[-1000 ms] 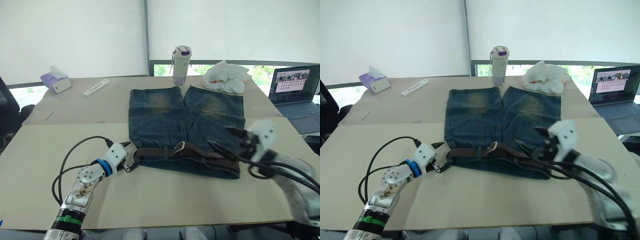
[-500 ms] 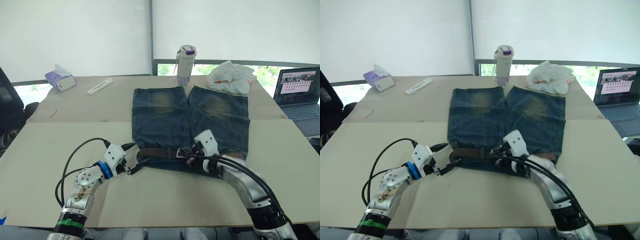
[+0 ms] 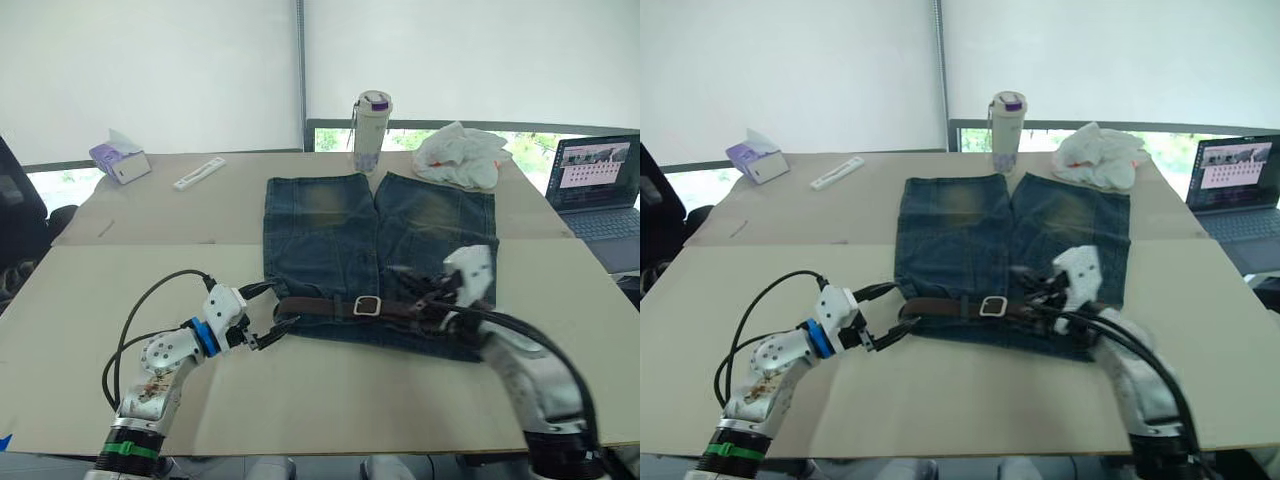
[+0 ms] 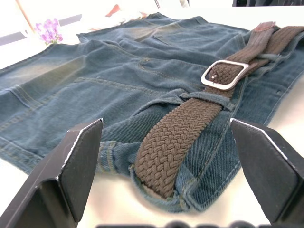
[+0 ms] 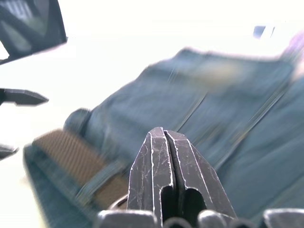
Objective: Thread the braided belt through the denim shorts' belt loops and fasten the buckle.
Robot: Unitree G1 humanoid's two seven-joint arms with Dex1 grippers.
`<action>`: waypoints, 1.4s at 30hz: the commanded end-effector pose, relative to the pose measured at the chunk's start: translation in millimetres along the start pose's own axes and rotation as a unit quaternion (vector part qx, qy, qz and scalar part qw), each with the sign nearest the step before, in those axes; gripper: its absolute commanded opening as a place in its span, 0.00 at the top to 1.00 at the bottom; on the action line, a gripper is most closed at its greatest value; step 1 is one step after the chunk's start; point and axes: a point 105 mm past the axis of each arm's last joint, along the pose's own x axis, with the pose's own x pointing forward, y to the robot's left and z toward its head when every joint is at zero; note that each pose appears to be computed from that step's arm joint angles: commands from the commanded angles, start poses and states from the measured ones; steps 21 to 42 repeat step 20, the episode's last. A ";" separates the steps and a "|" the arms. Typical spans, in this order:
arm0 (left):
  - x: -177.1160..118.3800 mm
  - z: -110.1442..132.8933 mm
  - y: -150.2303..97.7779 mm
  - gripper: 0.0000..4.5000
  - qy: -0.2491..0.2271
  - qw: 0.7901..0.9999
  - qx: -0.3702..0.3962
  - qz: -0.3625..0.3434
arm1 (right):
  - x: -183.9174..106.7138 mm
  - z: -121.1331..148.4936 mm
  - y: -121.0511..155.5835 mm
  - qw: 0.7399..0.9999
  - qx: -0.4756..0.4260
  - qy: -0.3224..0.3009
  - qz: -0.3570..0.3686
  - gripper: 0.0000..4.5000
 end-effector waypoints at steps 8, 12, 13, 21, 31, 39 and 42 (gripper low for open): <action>-40.7 -7.0 -3.1 0.00 0.081 0.996 -0.012 -0.040 | -95.5 -24.0 -30.0 0.992 -0.058 0.107 0.031 0.19; -57.2 -25.5 -8.3 0.00 0.135 0.989 -0.008 -0.061 | -123.8 -40.0 -42.3 0.989 -0.053 0.137 0.018 0.01; -58.9 -27.0 -9.6 0.00 0.140 0.988 -0.008 -0.064 | -128.7 -44.1 -44.1 0.988 -0.053 0.144 0.016 0.01; -73.5 -39.8 -5.2 0.00 0.164 0.985 -0.007 -0.054 | -159.9 -65.3 -60.6 0.984 -0.048 0.171 -0.024 0.01; -73.5 -39.8 -5.2 0.00 0.164 0.985 -0.007 -0.054 | -159.9 -65.3 -60.6 0.984 -0.048 0.171 -0.024 0.01; -73.5 -39.8 -5.2 0.00 0.164 0.985 -0.007 -0.054 | -159.9 -65.3 -60.6 0.984 -0.048 0.171 -0.024 0.01; -73.5 -39.8 -5.2 0.00 0.164 0.985 -0.007 -0.054 | -159.9 -65.3 -60.6 0.984 -0.048 0.171 -0.024 0.01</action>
